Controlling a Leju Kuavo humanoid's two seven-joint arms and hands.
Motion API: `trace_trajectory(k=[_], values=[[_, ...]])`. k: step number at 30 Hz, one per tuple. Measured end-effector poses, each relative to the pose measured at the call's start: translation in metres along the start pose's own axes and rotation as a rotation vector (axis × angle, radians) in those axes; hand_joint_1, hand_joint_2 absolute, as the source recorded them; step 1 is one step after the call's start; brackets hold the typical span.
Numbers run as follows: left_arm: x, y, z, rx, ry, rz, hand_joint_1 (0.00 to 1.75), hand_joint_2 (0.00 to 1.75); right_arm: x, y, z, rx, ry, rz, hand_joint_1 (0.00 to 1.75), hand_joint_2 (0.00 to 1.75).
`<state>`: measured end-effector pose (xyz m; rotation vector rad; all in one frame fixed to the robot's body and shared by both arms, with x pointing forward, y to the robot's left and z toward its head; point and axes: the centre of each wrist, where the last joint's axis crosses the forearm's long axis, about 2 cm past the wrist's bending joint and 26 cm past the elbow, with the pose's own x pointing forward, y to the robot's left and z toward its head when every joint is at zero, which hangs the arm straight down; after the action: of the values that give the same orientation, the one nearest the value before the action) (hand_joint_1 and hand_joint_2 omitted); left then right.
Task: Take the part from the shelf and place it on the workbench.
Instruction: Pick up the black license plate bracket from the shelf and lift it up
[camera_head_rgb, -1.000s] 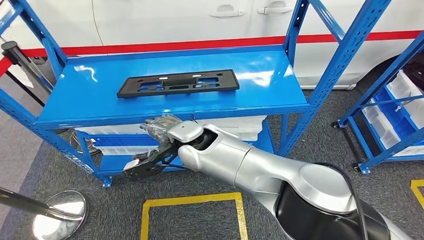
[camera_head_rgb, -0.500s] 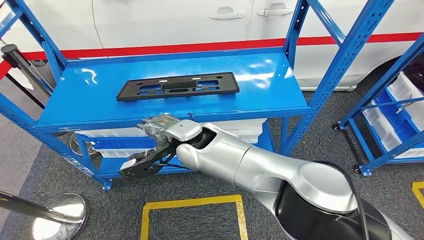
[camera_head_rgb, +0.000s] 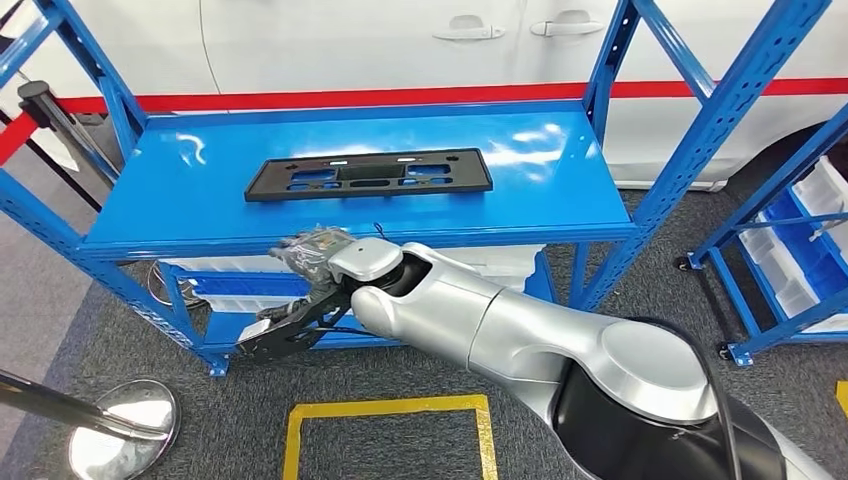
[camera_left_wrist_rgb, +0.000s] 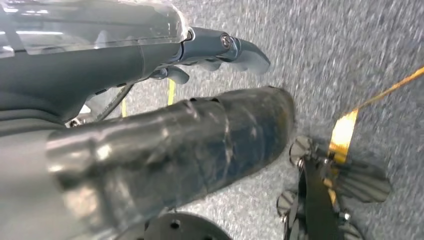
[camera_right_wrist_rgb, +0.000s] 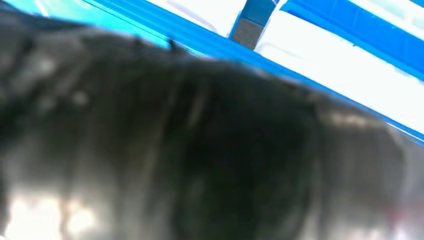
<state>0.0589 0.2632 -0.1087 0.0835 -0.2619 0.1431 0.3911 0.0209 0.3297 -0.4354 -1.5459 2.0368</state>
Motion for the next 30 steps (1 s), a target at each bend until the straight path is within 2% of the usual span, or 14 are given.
trace_trajectory(k=[19, 25, 30], values=[[0.000, 0.001, 0.000, 0.002, 0.008, -0.011, 0.00, 0.00, -0.002, -0.017, 0.003, -0.034, -0.013, 0.040, 0.00, 0.00], [0.000, 0.002, 0.000, 0.004, 0.009, -0.010, 0.00, 0.00, -0.006, -0.015, 0.003, -0.031, -0.003, 0.044, 0.00, 0.00], [0.000, 0.000, 0.000, -0.001, 0.007, -0.012, 0.00, 0.00, -0.016, -0.036, 0.010, -0.069, 0.022, 0.054, 0.00, 0.00]])
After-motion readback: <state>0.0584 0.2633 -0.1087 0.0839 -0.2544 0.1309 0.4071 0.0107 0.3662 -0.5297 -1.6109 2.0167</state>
